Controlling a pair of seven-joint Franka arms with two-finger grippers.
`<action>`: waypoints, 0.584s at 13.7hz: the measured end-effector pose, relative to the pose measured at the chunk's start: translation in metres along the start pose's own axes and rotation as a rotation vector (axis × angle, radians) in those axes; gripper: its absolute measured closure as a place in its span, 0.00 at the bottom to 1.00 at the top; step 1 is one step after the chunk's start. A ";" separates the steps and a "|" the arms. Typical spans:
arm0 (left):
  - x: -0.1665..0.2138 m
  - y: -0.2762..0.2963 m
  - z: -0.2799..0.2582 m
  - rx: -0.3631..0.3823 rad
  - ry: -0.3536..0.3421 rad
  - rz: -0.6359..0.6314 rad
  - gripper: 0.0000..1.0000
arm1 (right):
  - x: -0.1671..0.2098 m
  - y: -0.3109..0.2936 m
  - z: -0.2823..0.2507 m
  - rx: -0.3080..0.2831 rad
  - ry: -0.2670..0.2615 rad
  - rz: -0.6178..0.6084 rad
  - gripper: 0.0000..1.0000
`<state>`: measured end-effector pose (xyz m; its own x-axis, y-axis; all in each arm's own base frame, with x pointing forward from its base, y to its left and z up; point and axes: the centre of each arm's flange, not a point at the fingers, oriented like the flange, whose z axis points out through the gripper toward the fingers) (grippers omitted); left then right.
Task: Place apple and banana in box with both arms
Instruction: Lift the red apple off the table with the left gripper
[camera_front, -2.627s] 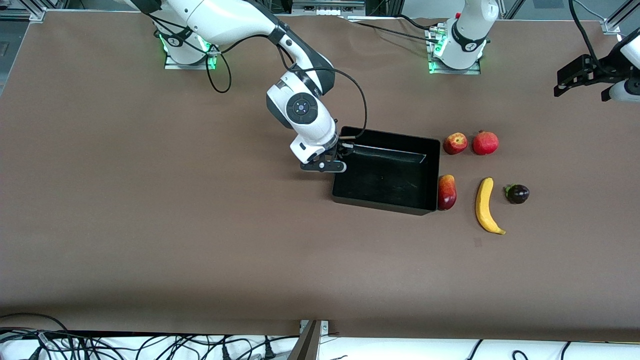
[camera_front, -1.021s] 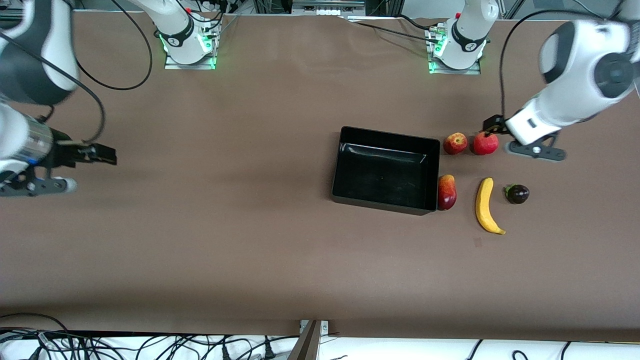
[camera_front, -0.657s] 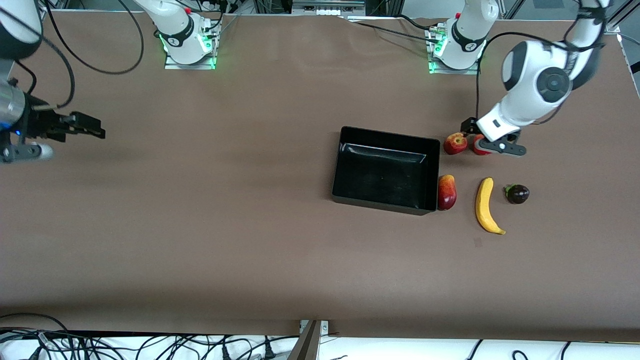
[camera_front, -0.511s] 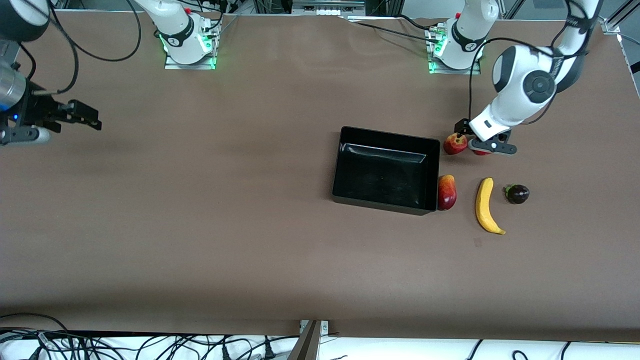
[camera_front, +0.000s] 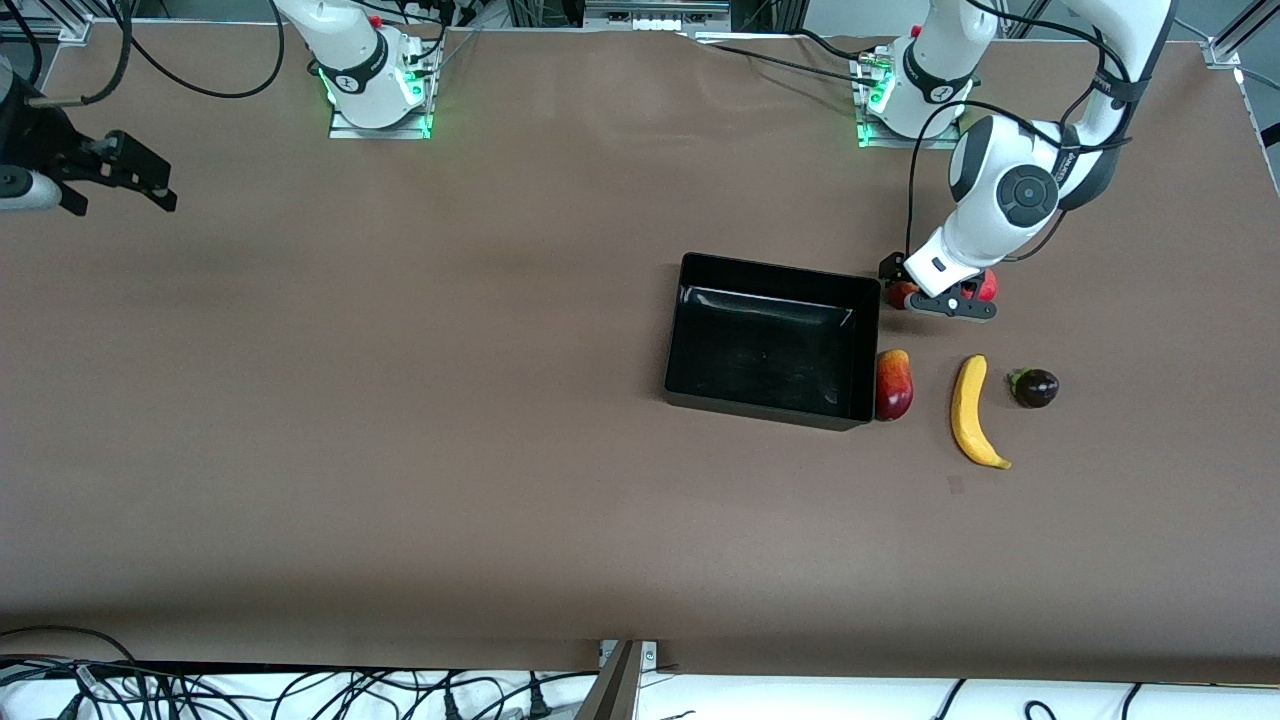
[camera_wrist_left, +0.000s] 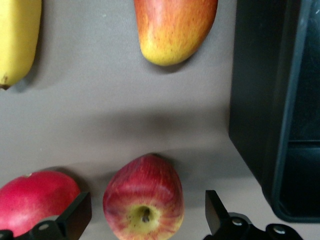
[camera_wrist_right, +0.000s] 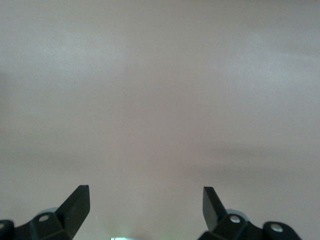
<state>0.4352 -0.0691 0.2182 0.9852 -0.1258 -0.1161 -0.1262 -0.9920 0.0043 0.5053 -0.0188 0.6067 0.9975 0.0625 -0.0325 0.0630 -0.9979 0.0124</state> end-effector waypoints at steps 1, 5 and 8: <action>0.002 0.000 0.003 -0.002 0.009 0.000 0.00 | 0.000 0.007 0.007 0.006 -0.030 0.013 0.00; 0.004 0.000 0.002 0.006 0.021 0.015 0.00 | -0.001 0.015 0.019 0.019 -0.105 0.027 0.00; 0.004 0.000 0.002 0.007 0.020 0.023 0.00 | -0.004 0.011 0.015 0.021 -0.129 0.021 0.00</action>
<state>0.4391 -0.0701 0.2154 0.9842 -0.1489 -0.0962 -0.1497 -0.9887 -0.0005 0.5012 -0.0306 0.5920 0.9862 0.0408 -0.1604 0.0404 -0.9992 -0.0061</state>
